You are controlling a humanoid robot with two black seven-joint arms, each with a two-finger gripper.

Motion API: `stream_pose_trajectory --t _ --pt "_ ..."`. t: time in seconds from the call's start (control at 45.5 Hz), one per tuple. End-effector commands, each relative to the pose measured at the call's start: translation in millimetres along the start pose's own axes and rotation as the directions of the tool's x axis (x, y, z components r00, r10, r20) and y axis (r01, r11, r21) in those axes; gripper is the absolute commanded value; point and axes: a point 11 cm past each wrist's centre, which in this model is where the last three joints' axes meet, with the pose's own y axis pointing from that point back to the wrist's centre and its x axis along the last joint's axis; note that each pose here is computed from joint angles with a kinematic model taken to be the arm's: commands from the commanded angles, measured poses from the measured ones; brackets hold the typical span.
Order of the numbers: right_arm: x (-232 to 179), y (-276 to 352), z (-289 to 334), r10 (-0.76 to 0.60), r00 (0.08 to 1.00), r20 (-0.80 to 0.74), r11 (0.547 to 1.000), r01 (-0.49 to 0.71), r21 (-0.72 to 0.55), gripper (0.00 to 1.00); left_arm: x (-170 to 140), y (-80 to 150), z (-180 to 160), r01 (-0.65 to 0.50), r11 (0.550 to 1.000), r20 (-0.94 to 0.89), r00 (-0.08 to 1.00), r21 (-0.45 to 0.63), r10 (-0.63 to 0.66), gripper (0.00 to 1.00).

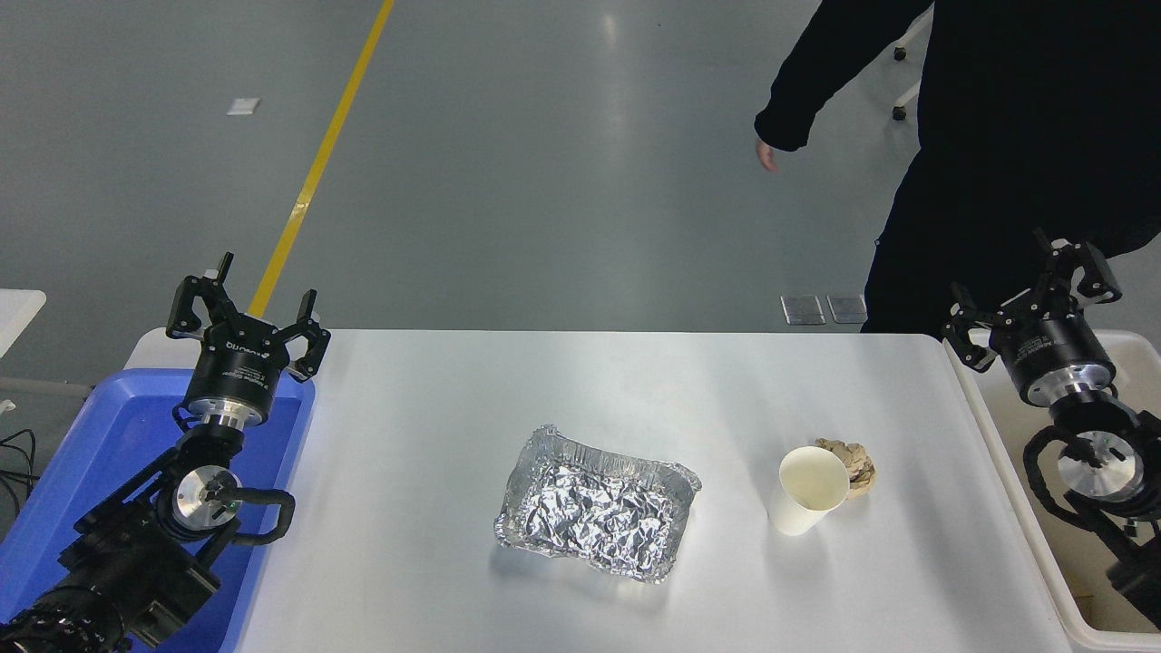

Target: Pick up paper cup place in dustbin

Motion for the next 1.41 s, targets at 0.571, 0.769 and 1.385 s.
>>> stream_pose_trajectory --t 0.571,0.769,1.385 --pt "-9.1 -4.5 1.2 -0.028 0.999 -0.019 1.000 0.028 -0.013 1.00 0.2 0.2 0.0 0.000 1.000 0.003 1.000 0.003 0.000 0.98" --pt "-8.7 -5.1 -0.9 -0.031 0.999 -0.034 0.999 0.030 -0.016 1.00 -0.1 0.2 -0.7 0.001 1.000 0.001 1.000 0.004 -0.001 0.98" --pt "-11.5 -10.1 -18.1 -0.045 0.997 -0.055 0.999 0.045 0.012 1.00 -0.1 0.2 -0.7 0.001 1.000 0.001 1.000 0.004 -0.001 0.98"
